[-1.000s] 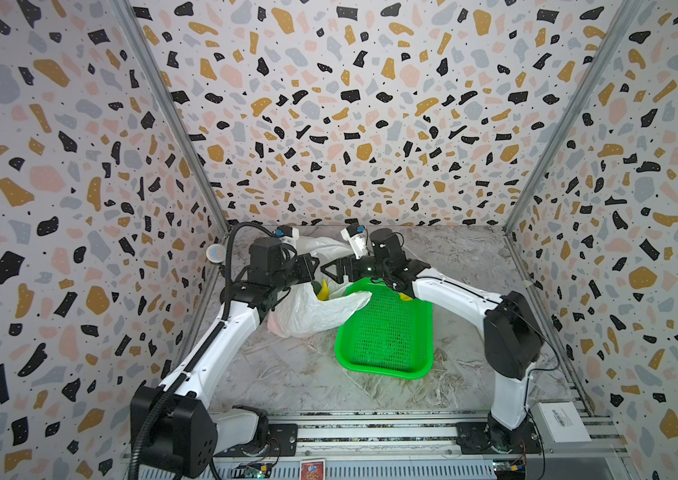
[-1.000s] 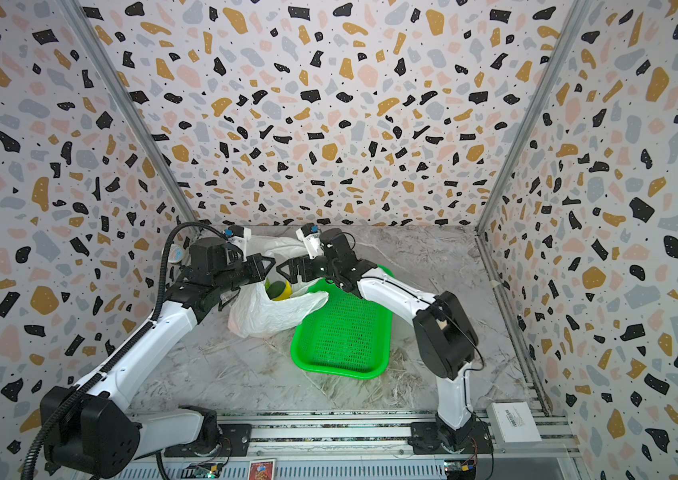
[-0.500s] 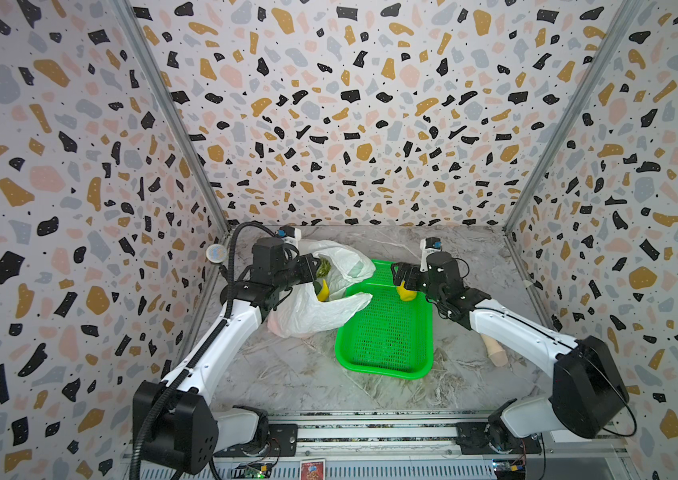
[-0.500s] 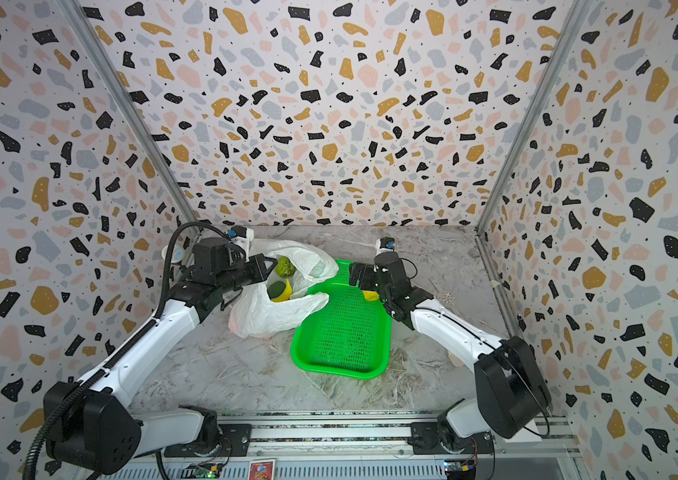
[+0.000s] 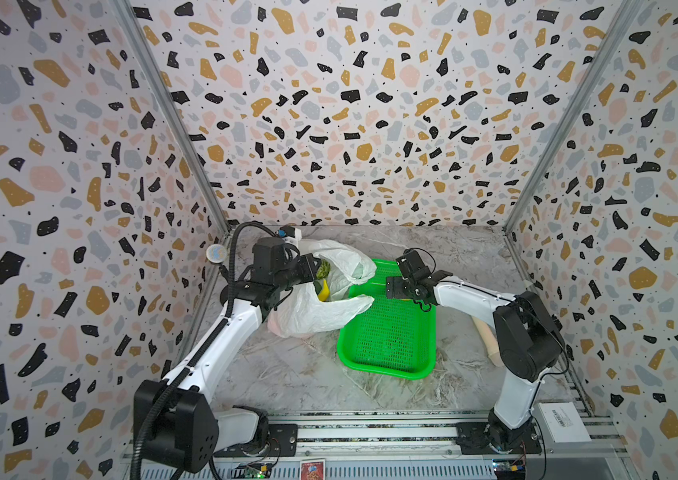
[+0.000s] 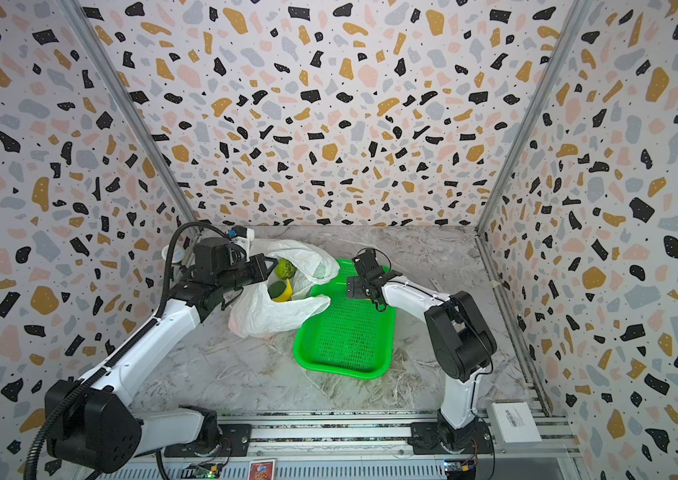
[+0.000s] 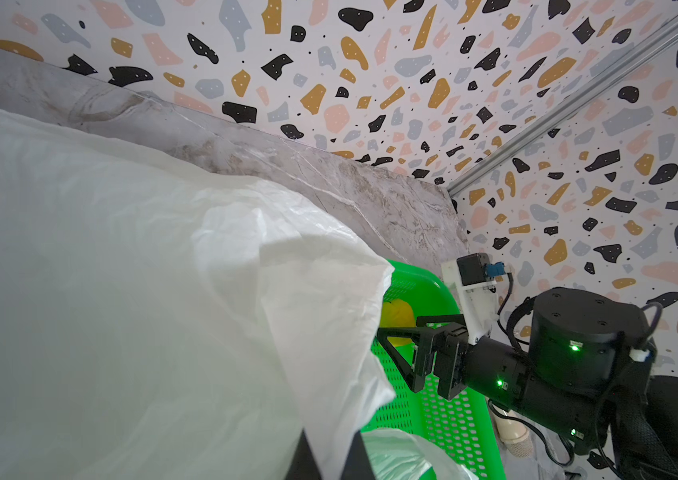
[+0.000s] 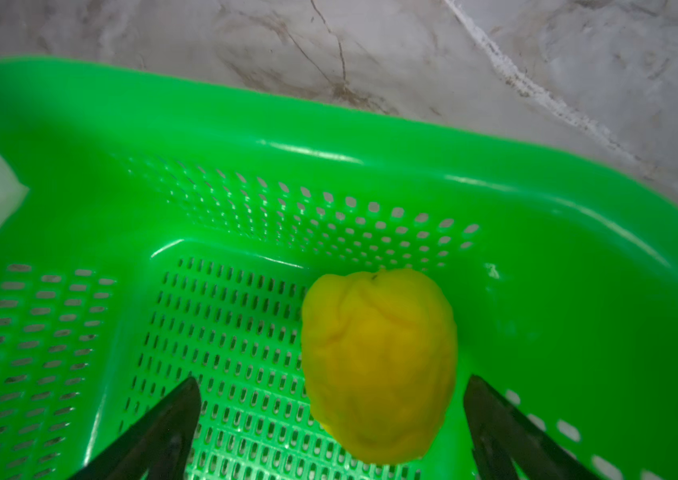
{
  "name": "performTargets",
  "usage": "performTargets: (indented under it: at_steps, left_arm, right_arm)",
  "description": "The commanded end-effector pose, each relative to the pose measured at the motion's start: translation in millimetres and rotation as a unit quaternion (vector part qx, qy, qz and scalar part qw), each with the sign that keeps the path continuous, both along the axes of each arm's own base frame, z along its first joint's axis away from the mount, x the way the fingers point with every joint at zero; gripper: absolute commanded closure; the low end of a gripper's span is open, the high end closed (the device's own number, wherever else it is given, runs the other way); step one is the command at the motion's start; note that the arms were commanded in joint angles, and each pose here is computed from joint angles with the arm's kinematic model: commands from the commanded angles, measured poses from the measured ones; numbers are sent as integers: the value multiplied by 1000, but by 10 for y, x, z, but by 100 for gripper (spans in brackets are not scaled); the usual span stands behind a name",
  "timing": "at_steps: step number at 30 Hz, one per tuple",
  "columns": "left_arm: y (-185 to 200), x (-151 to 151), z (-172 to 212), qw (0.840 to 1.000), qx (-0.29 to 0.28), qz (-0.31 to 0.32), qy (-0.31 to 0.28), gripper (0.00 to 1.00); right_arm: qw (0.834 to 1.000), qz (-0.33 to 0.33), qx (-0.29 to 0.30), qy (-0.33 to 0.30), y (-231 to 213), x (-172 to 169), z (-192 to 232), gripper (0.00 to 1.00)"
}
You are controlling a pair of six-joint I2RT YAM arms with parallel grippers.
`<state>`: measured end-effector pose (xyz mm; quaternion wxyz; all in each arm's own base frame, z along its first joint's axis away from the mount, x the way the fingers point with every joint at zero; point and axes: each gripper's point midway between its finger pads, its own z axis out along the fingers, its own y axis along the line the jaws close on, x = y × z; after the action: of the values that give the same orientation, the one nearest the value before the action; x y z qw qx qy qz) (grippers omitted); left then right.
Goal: Place the fruits into the plastic bag
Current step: 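Lower the right gripper into the basket onto the yellow pepper-shaped fruit, then grasp the yellow fruit, lift it and release it into the bag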
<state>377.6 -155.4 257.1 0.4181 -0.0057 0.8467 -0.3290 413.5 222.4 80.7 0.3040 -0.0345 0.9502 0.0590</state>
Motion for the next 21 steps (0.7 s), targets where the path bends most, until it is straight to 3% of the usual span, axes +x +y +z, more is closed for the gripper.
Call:
performTargets:
  at_steps: [1, 5, 10, 17, 21]
  left_arm:
    - [-36, 32, 23, 1000, -2, -4, -12, 100]
    - [-46, 31, 22, 1000, -3, -5, -12, 100]
    - [-49, 27, 16, 1000, -4, -6, -10, 100]
    - [-53, 11, 9, 1000, -4, -7, -8, 100]
    - [-56, 5, 10, 1000, -4, -8, -8, 100]
  right_arm:
    - [998, 4, -46, 34, -80, -45, -159, 1]
    - [998, 14, -44, 45, -12, -42, -319, 1]
    - [999, 22, -31, 28, 101, 100, -329, 10]
    - [1000, 27, -10, -10, 204, 267, -165, 33]
    - [999, 38, 4, -22, 239, 249, -58, 53]
